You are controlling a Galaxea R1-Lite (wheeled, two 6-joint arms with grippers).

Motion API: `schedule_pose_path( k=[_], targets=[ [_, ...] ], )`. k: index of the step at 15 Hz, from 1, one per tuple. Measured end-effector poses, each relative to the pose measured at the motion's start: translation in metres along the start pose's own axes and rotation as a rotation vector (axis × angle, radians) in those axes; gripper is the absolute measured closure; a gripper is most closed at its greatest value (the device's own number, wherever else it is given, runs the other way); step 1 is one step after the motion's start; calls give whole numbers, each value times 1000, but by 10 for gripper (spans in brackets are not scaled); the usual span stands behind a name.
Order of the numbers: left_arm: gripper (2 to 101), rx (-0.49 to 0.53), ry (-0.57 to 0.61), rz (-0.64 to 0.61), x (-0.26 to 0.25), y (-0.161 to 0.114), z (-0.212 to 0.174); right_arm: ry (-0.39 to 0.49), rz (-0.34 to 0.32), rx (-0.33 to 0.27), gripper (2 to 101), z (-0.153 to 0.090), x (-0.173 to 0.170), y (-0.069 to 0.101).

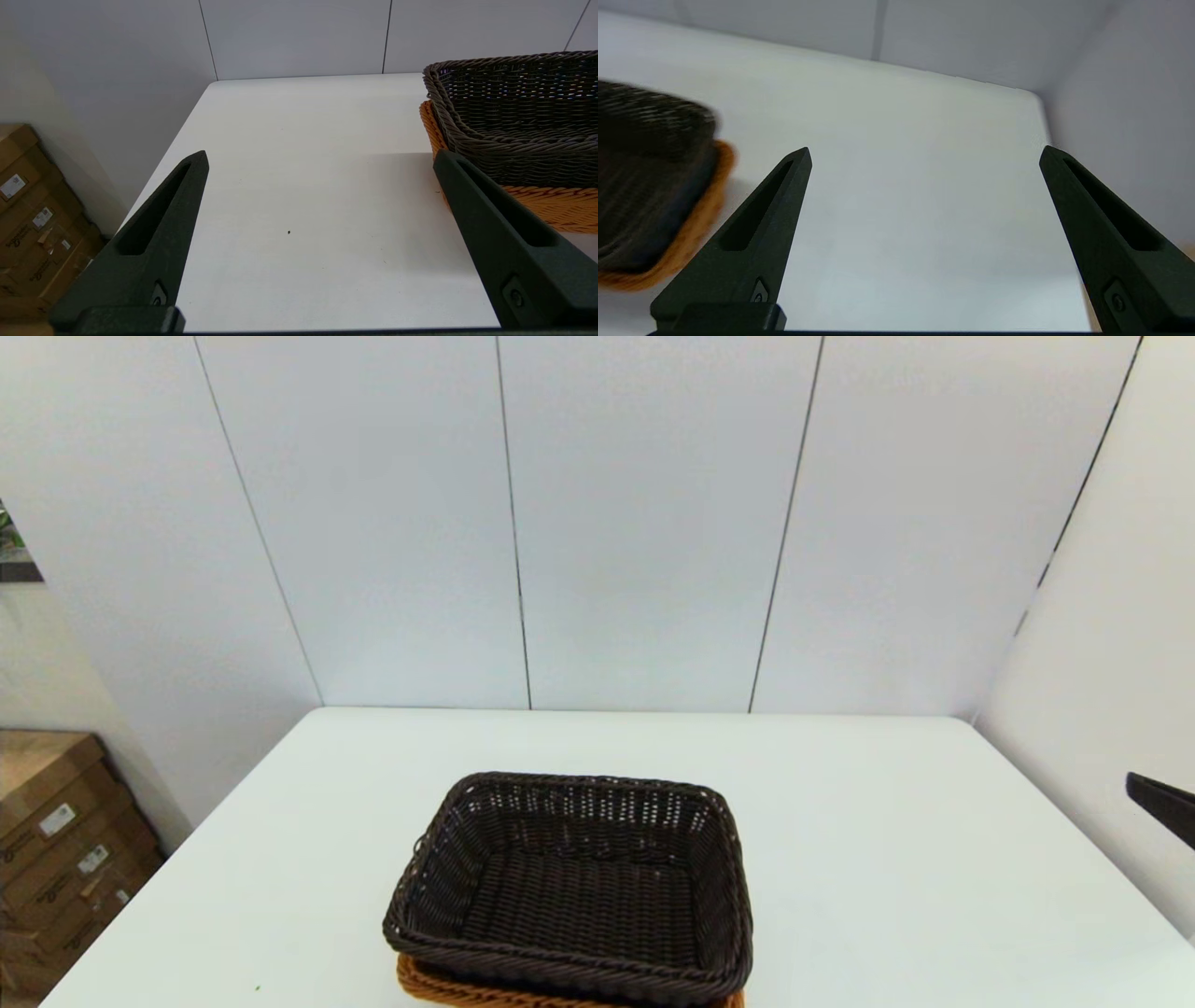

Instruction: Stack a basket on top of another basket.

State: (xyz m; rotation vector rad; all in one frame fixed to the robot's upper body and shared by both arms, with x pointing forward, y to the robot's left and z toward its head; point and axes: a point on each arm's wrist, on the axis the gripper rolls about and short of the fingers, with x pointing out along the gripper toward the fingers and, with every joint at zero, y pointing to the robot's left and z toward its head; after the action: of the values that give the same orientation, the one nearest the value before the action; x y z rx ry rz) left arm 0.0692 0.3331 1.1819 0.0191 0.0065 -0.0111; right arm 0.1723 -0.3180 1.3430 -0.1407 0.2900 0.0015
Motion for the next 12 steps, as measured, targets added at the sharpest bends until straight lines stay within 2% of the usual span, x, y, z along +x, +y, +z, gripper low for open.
schedule_pose_path(
  k=[3,5,6,10,12],
  targets=[
    [54,0,0,0,0,0,0,-2,-92,33,52,-23,-9,-9],
    [54,0,0,0,0,0,0,-54,-113,45,52,-32,-10,-12],
    [54,0,0,0,0,0,0,-67,-108,47,52,-35,-10,-13],
    [54,0,0,0,0,0,0,-42,-8,45,52,-58,-11,-13],
    [54,0,0,0,0,0,0,-21,-1,38,52,-71,-13,-12]
  ],
)
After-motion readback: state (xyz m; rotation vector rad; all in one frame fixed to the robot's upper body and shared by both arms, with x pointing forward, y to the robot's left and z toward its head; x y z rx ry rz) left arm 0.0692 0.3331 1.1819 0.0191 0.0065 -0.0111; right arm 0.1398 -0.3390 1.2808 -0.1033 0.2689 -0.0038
